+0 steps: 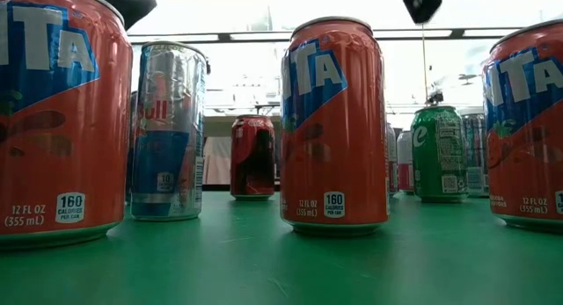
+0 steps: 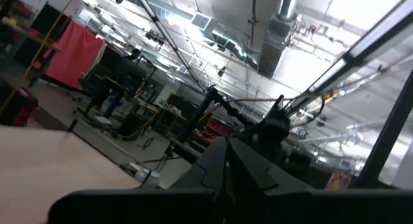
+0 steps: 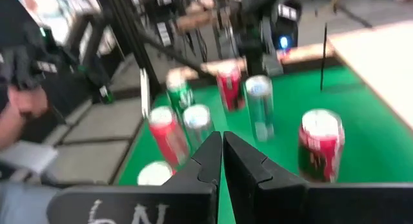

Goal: Place canned beverage on shelf
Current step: Put the green can on the shelf

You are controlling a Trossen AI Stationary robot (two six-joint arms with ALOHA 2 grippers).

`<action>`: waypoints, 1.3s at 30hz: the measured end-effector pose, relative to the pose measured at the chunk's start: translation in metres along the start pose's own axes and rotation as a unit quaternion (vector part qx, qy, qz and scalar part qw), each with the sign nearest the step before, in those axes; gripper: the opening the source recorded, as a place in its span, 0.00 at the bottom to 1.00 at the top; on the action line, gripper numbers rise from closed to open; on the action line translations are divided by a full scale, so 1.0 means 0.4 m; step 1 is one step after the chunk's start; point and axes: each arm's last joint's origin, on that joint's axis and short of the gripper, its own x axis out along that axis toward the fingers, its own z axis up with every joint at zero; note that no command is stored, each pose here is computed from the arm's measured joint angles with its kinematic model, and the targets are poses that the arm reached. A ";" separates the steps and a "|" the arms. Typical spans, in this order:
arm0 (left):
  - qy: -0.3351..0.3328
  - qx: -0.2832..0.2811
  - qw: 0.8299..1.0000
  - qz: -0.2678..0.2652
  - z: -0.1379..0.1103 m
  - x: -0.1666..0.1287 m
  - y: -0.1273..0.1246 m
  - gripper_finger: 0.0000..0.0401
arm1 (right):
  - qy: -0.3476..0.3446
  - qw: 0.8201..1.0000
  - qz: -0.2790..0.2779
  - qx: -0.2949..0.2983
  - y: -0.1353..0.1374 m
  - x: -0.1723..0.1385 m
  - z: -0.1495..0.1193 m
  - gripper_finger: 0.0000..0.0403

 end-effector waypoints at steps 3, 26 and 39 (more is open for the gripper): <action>0.008 0.062 0.998 -0.014 0.006 0.026 -0.021 0.01 | 0.014 1.000 -0.007 0.003 -0.004 0.017 0.013 0.02; 0.262 0.378 0.888 -0.008 -0.028 0.160 -0.100 0.01 | 0.059 0.998 -0.035 0.000 -0.033 0.197 0.114 0.02; 0.264 0.400 0.878 -0.012 -0.031 0.159 -0.098 0.01 | 0.199 0.978 -0.063 0.023 -0.054 0.312 0.115 0.02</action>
